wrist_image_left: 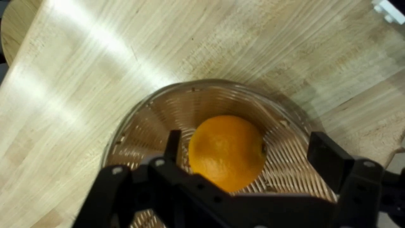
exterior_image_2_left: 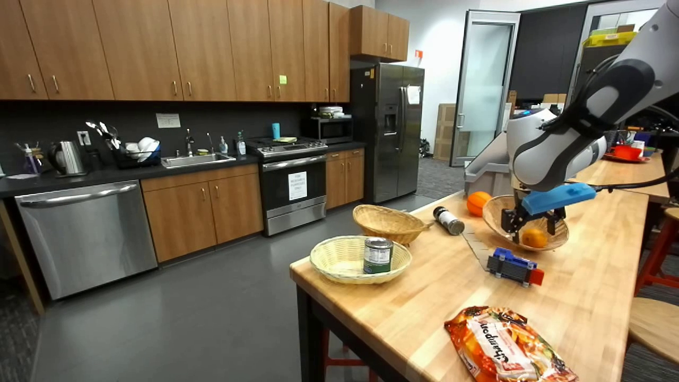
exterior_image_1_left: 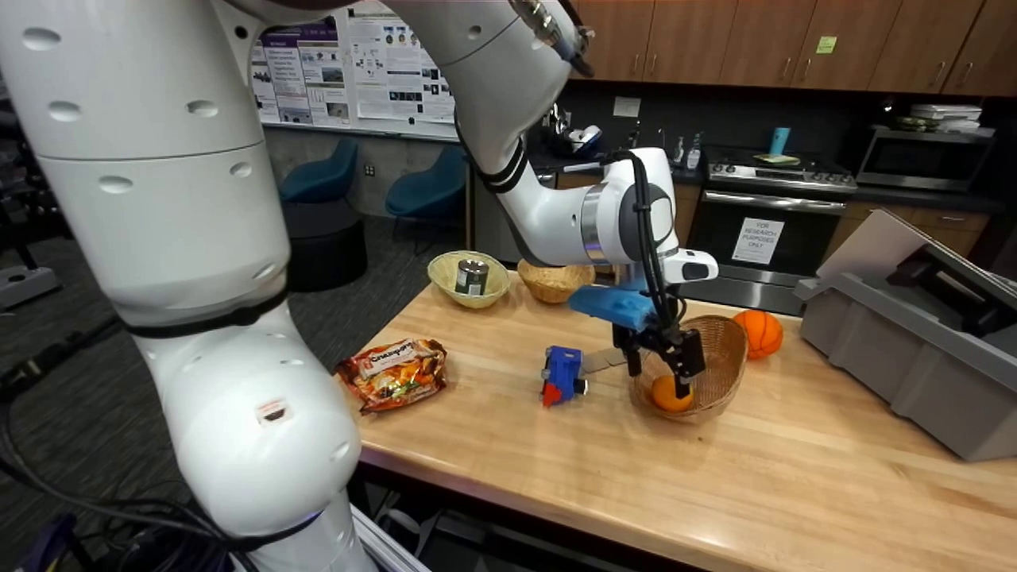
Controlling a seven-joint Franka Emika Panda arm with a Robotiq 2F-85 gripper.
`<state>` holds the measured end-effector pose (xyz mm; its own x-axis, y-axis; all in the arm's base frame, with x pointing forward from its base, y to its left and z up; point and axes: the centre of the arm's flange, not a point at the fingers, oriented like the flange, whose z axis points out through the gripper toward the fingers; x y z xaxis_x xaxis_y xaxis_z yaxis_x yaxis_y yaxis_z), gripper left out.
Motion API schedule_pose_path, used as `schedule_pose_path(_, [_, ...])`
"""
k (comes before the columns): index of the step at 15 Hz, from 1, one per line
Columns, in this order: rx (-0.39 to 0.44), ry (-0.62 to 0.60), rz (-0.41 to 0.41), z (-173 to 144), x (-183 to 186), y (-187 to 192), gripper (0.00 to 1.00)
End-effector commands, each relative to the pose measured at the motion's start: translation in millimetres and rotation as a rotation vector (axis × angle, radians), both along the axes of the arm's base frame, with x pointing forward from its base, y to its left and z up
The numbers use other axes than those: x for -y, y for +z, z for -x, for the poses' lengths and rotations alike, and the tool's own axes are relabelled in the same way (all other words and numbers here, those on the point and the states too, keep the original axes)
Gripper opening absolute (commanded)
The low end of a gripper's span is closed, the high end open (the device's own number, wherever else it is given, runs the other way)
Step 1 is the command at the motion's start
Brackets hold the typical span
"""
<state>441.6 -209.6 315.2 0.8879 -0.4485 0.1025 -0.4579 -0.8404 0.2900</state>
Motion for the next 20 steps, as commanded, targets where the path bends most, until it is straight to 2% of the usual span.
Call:
schedule_pose_path(1, [0.005,-0.021,-0.006,10,-5,-3,0.73])
schedule_pose_path(3, [0.004,-0.020,-0.004,11,-6,-4,0.61])
schedule_pose_path(7, [0.003,-0.024,0.001,14,-9,-4,0.28])
schedule_pose_path(10, [0.003,-0.022,0.007,16,-9,-2,0.19])
schedule_pose_path(12, [0.004,-0.021,0.014,16,-9,0,0.04])
schedule_pose_path(13, [0.003,-0.021,0.019,16,-9,1,0.00])
schedule_pose_path(20, [0.033,-0.008,0.070,15,-12,21,0.00])
